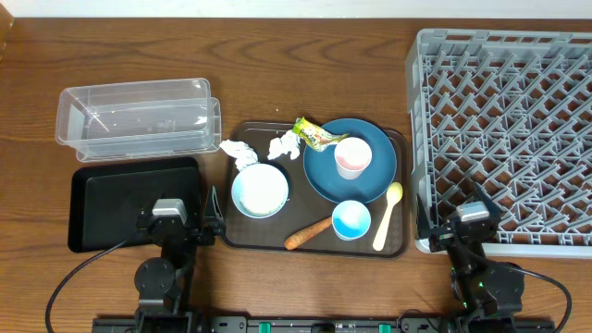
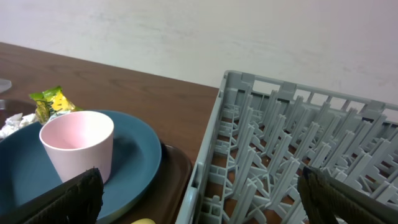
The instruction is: Sort waste into correct bins and load items into the dishwasher rack
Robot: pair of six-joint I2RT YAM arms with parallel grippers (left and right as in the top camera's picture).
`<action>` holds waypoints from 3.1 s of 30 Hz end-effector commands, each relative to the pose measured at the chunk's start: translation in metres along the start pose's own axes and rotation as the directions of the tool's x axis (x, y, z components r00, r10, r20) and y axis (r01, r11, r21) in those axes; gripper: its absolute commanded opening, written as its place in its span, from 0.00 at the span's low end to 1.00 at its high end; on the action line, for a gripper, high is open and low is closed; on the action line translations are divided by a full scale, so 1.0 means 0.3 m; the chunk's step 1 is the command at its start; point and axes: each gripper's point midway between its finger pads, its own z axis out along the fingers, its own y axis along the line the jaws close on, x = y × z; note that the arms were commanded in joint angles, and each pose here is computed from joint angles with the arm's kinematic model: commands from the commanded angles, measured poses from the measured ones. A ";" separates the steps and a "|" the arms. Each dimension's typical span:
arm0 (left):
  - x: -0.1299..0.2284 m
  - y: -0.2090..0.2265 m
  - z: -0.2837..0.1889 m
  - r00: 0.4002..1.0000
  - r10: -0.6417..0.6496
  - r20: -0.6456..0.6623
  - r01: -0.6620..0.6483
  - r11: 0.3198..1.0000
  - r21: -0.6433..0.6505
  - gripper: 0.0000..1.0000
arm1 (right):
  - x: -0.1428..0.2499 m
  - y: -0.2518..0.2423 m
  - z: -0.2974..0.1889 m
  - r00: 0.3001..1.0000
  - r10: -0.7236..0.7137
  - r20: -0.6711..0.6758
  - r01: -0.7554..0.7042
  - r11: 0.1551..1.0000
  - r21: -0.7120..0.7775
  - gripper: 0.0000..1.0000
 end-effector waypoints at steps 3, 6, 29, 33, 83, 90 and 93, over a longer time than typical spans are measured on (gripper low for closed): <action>0.054 0.015 0.001 0.998 0.010 -0.055 -0.011 1.000 -0.022 0.95 | 0.000 0.007 -0.001 1.000 -0.008 0.002 0.008 1.000 -0.008 0.99; 0.054 0.015 0.001 0.998 0.010 -0.056 -0.011 1.000 -0.022 0.95 | 0.000 0.007 -0.001 1.000 -0.008 0.002 0.008 1.000 -0.008 0.99; 0.054 0.015 0.001 0.998 0.010 -0.055 -0.011 1.000 -0.022 0.95 | 0.000 0.007 -0.001 1.000 -0.008 0.002 0.008 1.000 -0.007 0.99; 0.054 0.015 0.001 0.998 0.010 -0.055 -0.011 1.000 -0.022 0.95 | 0.000 0.007 -0.001 1.000 -0.008 0.002 0.008 1.000 -0.008 0.99; -0.138 -0.108 0.015 0.878 -0.151 -0.453 0.182 0.983 0.025 0.95 | -0.186 -0.081 0.018 0.966 0.076 -0.249 -0.056 0.995 0.088 0.99; -0.192 -0.164 0.009 0.676 -0.168 -0.717 0.229 0.973 -0.013 0.95 | -0.210 -0.073 0.071 0.874 0.081 -0.479 -0.067 0.997 0.047 0.99; -0.216 -0.165 -0.003 0.594 -0.178 -0.784 0.223 0.973 -0.052 0.95 | -0.236 -0.076 0.082 0.834 0.083 -0.546 -0.071 0.997 0.043 0.99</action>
